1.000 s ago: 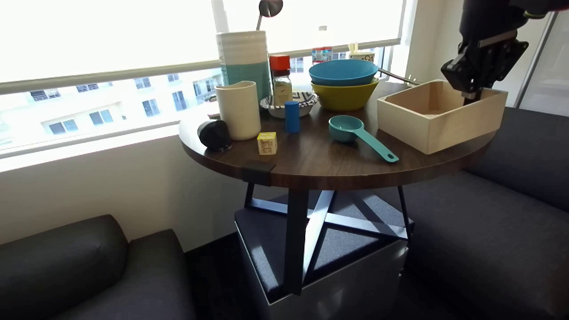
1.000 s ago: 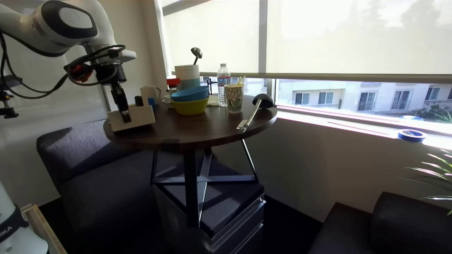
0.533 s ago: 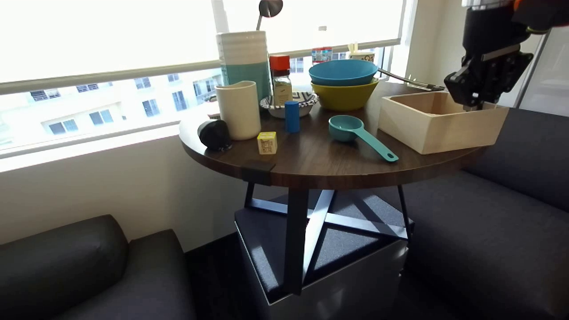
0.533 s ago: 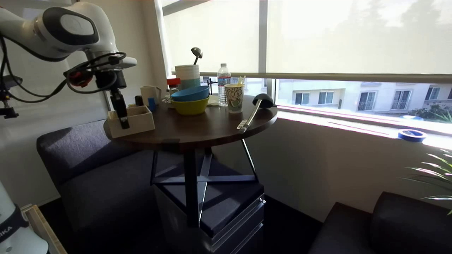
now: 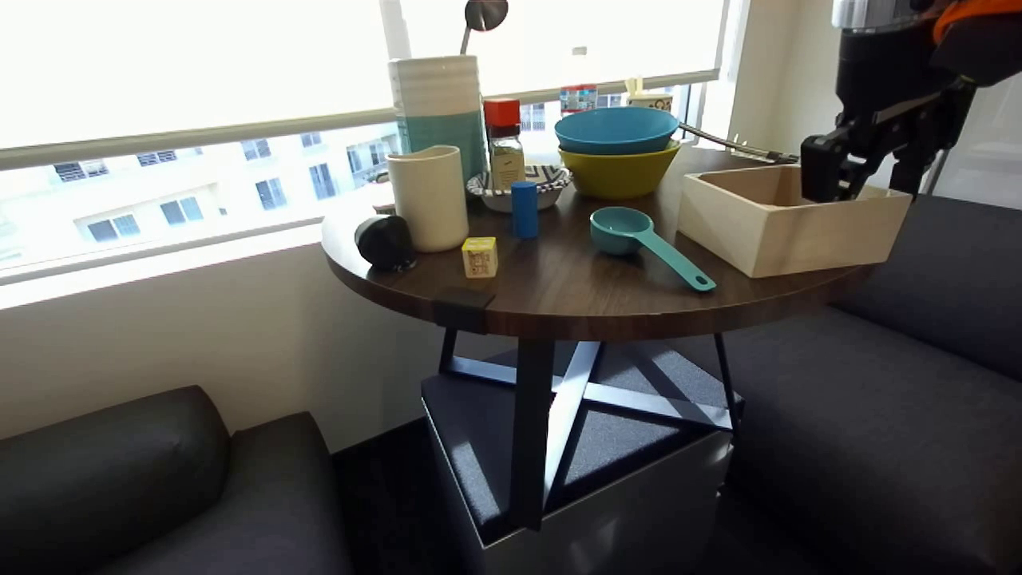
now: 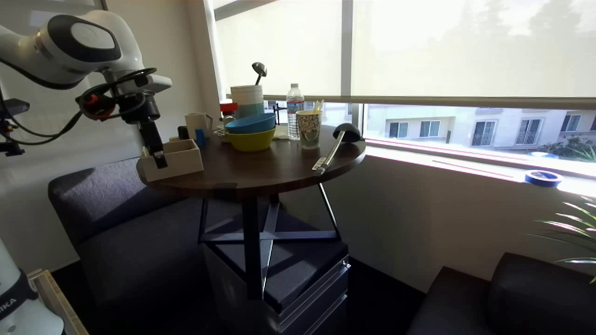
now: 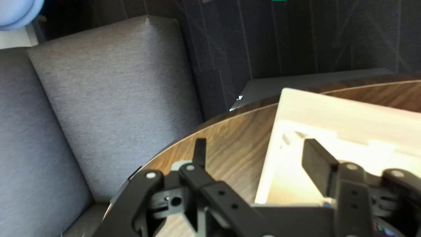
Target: Pour some content from the wooden box into the blue scoop on the table
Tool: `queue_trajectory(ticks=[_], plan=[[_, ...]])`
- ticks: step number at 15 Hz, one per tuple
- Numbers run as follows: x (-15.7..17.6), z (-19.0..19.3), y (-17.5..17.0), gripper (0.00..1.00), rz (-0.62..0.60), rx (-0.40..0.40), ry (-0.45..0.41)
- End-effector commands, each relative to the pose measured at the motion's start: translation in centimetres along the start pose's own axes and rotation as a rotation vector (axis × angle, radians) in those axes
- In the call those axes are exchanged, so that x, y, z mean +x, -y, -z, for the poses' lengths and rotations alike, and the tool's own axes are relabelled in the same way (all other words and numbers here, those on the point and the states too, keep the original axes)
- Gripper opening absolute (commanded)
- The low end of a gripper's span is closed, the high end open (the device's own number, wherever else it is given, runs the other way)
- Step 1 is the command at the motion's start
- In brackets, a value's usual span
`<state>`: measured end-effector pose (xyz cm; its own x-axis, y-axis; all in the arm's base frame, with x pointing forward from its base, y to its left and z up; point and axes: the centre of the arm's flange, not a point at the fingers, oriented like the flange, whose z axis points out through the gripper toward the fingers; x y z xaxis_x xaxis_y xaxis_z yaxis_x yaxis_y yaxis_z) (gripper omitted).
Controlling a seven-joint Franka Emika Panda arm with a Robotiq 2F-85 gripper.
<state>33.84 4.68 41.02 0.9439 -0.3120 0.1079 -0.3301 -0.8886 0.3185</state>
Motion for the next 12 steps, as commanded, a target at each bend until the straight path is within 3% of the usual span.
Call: queue_trajectory(ticks=[1,5,12], plan=[[-1.0,4.3,0.0,1.00,-0.007,-0.057,-0.117],[-1.4,7.8,-0.3,1.00,-0.001,-0.047,-0.196],[-1.7,12.9,0.0,1.00,0.063,0.132,-0.287]])
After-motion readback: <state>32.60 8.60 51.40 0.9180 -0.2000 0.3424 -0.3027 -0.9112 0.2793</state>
